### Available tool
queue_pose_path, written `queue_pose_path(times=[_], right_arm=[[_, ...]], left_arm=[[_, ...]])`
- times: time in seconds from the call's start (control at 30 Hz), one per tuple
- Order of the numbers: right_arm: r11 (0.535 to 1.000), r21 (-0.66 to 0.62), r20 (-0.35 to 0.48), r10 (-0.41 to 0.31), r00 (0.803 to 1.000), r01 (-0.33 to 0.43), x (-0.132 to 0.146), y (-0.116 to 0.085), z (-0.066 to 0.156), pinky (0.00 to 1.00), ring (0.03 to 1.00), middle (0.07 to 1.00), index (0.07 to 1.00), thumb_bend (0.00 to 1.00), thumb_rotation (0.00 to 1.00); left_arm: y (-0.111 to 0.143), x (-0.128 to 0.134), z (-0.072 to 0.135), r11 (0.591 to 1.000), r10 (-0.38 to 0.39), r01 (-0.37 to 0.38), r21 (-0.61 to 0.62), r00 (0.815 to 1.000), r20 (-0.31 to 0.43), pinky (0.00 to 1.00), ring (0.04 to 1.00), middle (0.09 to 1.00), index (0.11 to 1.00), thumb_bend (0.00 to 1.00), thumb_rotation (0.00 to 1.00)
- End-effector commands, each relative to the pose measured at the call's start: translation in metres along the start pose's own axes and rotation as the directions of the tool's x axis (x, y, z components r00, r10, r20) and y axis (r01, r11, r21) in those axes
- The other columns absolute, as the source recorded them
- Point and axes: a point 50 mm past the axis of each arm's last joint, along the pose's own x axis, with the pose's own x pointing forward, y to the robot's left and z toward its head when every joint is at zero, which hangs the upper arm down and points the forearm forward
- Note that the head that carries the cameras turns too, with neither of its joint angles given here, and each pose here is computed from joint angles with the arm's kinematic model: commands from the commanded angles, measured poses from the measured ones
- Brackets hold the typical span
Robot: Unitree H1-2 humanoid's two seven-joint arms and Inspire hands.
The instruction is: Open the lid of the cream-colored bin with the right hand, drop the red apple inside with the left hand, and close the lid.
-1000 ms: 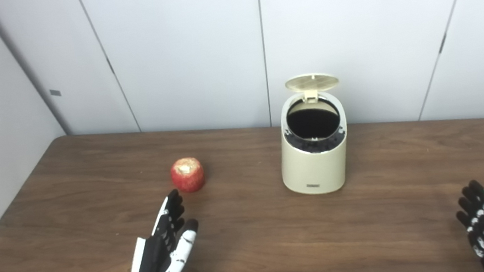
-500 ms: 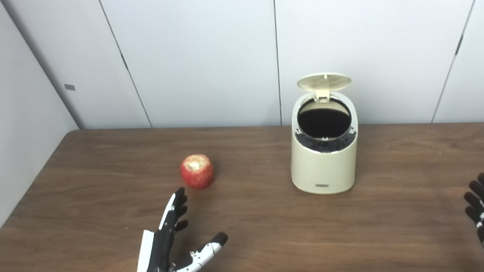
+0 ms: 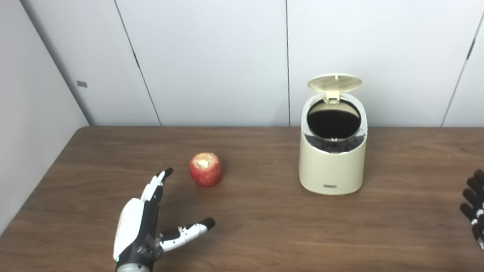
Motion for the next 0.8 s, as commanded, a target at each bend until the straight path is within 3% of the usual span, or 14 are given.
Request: queue_pose_path(times=[0.0, 0.37, 0.77], right_arm=[[1.0, -0.02, 0.065, 0.016, 0.998, -0.014, 0.003, 0.002, 0.017, 1.0, 1.0, 1.0, 0.998, 0.59, 0.98], [0.998, -0.027, 0.068, 0.053, 0.996, -0.051, 0.003, 0.005, 0.02, 1.0, 1.0, 1.0, 1.0, 0.53, 1.0], [0.999, -0.03, 0.054, 0.029, 0.998, -0.028, 0.003, 0.006, 0.015, 1.0, 1.0, 1.0, 1.0, 0.48, 1.0]], left_arm=[[0.013, 0.015, 0.005, 0.996, 0.036, -0.04, 0.084, 0.998, 0.042, 1.0, 1.0, 0.978, 0.946, 0.99, 0.36], [0.015, 0.064, 0.0, 0.958, 0.002, -0.008, 0.287, 1.0, 0.022, 0.96, 0.999, 0.957, 0.943, 1.0, 0.42], [0.01, 0.11, 0.007, 0.941, -0.025, 0.033, 0.336, 0.999, -0.028, 0.98, 1.0, 0.951, 0.947, 1.0, 0.44]])
